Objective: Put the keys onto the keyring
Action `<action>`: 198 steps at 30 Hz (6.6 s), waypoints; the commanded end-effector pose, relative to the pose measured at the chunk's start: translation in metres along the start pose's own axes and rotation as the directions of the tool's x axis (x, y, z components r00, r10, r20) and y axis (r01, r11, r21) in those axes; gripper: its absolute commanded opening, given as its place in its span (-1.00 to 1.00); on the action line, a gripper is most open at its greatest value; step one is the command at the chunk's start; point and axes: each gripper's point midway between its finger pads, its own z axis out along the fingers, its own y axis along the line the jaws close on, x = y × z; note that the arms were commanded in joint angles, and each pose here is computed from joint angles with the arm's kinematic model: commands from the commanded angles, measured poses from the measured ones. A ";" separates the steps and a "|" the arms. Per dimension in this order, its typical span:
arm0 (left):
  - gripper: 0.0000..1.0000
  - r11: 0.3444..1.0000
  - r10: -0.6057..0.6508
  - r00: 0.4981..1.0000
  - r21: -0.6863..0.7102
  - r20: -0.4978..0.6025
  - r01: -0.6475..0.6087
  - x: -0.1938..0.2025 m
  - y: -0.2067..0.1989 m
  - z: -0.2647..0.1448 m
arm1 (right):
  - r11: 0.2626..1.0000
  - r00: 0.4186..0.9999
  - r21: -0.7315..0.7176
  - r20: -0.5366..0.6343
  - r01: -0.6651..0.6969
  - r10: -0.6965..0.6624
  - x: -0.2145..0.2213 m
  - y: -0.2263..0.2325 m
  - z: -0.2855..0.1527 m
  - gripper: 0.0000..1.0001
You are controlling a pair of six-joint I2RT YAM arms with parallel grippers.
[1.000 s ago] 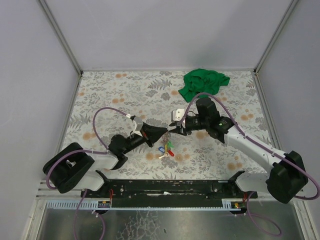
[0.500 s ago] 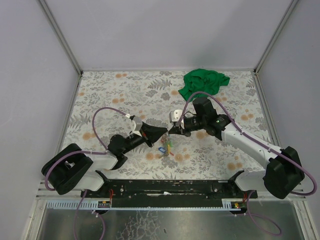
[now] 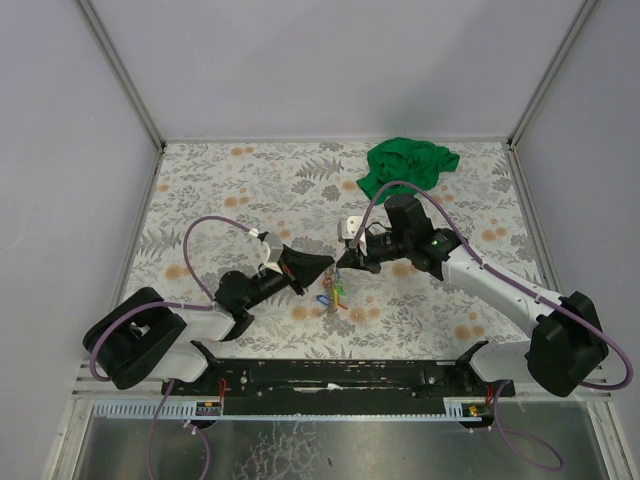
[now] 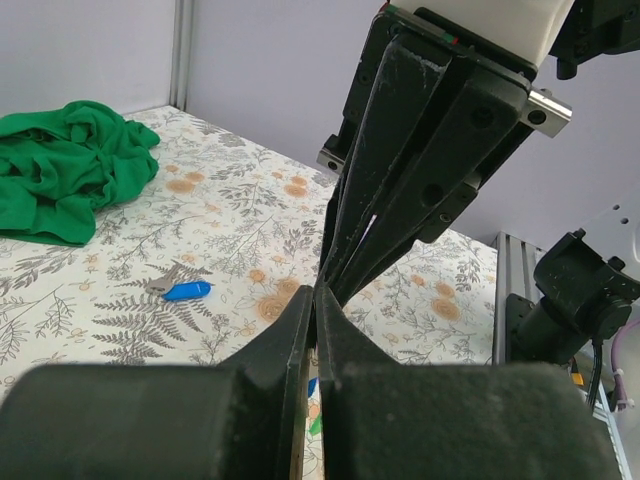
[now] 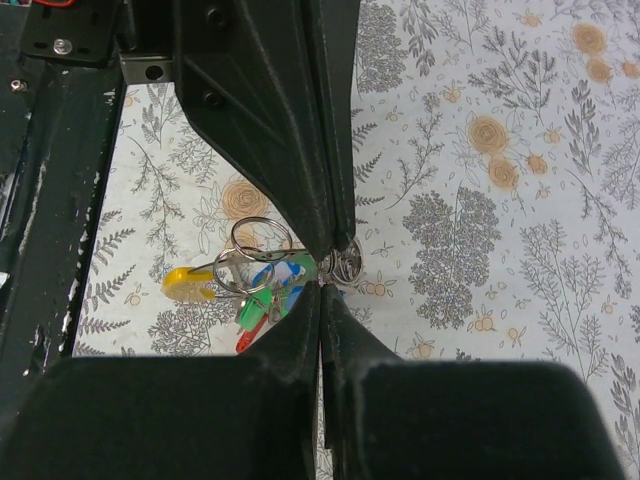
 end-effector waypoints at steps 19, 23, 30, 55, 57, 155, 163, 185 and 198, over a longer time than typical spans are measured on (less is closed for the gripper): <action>-0.22 0.992 0.099 0.993 0.086 -0.068 -0.093 -0.004 0.014 0.002 | 0.992 0.998 0.112 -0.035 0.059 -0.055 -0.023 -0.017 -0.026 -1.00; -0.15 0.973 0.142 0.976 0.203 -0.166 -0.107 0.013 0.009 0.002 | 0.994 0.997 0.082 -0.035 0.068 -0.065 -0.025 -0.013 -0.025 -1.00; -0.13 0.942 0.205 0.954 0.307 -0.217 -0.132 0.019 0.004 0.004 | 0.996 0.997 0.059 -0.051 0.065 -0.062 -0.022 -0.011 -0.024 -1.00; -1.00 0.974 0.167 0.959 0.191 -0.228 -0.124 0.012 0.022 0.013 | 0.993 0.996 0.106 -0.088 0.041 -0.032 -0.016 -0.007 -0.034 -1.00; -1.00 0.986 0.137 0.974 0.122 -0.182 -0.116 0.001 0.027 0.015 | 0.992 0.996 0.124 -0.084 0.034 -0.023 -0.011 -0.003 -0.035 -1.00; 1.00 0.686 -0.368 0.927 -0.694 -0.074 0.217 0.004 0.081 -0.095 | 0.810 0.846 0.331 -0.058 -0.485 0.530 0.092 0.028 0.064 -0.39; 1.00 0.656 -0.356 0.930 -0.732 -0.086 0.183 0.000 0.085 -0.104 | 0.710 0.847 0.582 -0.066 -0.398 0.528 0.098 -0.002 0.011 0.50; 1.00 0.656 -0.186 0.973 -0.720 0.137 0.227 -0.030 0.082 -0.146 | 0.176 0.883 0.898 0.330 -0.402 0.333 0.095 -0.002 -0.160 0.98; 1.00 0.696 -0.194 0.980 -0.698 0.047 0.171 -0.017 0.080 -0.137 | 0.150 0.883 0.897 0.359 -0.416 0.301 0.094 -0.001 -0.168 0.98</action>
